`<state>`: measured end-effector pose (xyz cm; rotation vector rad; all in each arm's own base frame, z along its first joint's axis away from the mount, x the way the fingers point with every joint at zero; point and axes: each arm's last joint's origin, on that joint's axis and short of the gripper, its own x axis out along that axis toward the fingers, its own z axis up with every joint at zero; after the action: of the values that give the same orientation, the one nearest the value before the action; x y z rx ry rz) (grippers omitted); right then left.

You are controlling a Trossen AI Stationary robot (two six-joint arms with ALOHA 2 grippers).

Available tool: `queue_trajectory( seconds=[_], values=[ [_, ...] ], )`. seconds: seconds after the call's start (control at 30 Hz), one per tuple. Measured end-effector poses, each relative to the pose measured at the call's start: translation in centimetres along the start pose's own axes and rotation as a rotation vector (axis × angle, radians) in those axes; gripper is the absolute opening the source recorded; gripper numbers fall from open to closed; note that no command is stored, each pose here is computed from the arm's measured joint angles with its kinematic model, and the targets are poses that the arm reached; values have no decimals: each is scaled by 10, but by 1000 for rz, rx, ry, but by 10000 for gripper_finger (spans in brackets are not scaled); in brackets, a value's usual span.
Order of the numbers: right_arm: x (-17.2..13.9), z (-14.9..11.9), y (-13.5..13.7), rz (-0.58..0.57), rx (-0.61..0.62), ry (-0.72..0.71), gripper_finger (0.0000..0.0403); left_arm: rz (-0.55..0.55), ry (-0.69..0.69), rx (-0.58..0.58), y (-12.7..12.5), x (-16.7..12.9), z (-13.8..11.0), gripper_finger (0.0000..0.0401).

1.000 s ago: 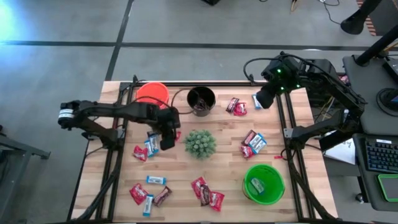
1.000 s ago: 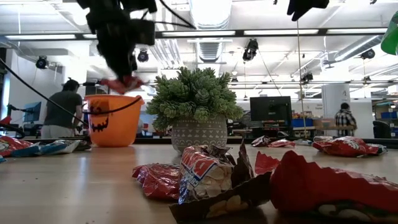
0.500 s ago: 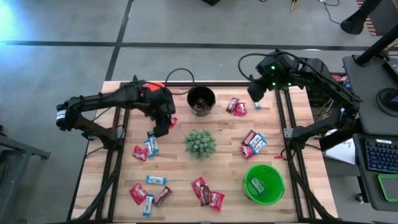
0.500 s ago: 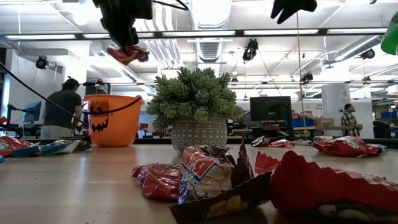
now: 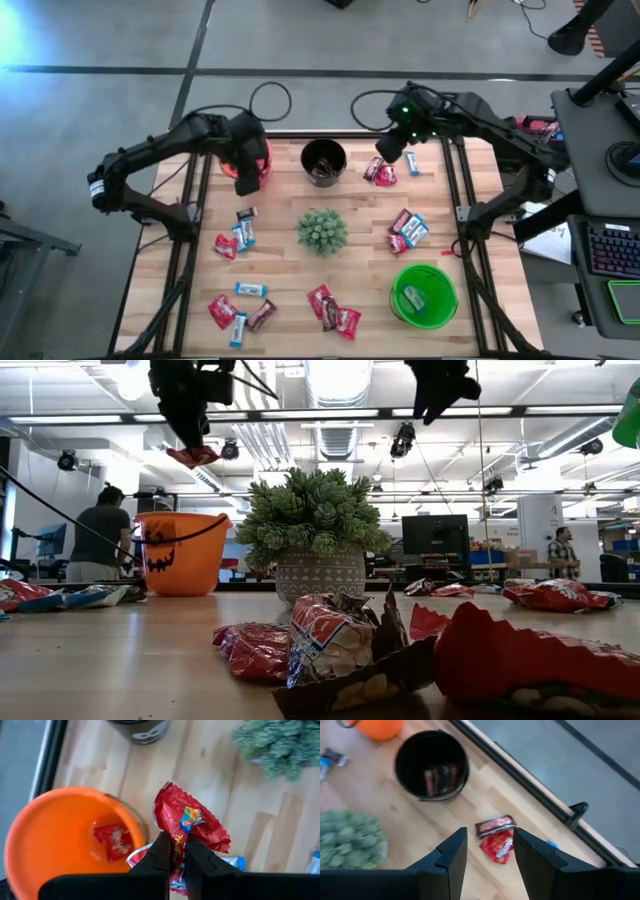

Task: Sort candy
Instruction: Put the red candy into the orange bucket

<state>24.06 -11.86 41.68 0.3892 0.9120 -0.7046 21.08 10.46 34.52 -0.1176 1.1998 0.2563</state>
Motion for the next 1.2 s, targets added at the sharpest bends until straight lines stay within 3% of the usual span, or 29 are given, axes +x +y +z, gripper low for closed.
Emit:
queue_trajectory(
  seconds=[0.3, 0.53, 0.87, 1.2],
  values=[
    [11, 15, -23, -85, 31, -54, 150, 64, -31, -95, 34, -12, -5, 0],
    [14, 21, -56, -149, 120, -65, 139, 106, -50, -196, 54, -20, -11, 0],
    [14, 23, -101, -235, 223, -64, 130, 148, -63, -312, 75, -23, -19, 0],
    [12, 27, -126, -283, 261, -128, 130, 177, -73, -385, 88, -25, -26, 0]
  ],
)
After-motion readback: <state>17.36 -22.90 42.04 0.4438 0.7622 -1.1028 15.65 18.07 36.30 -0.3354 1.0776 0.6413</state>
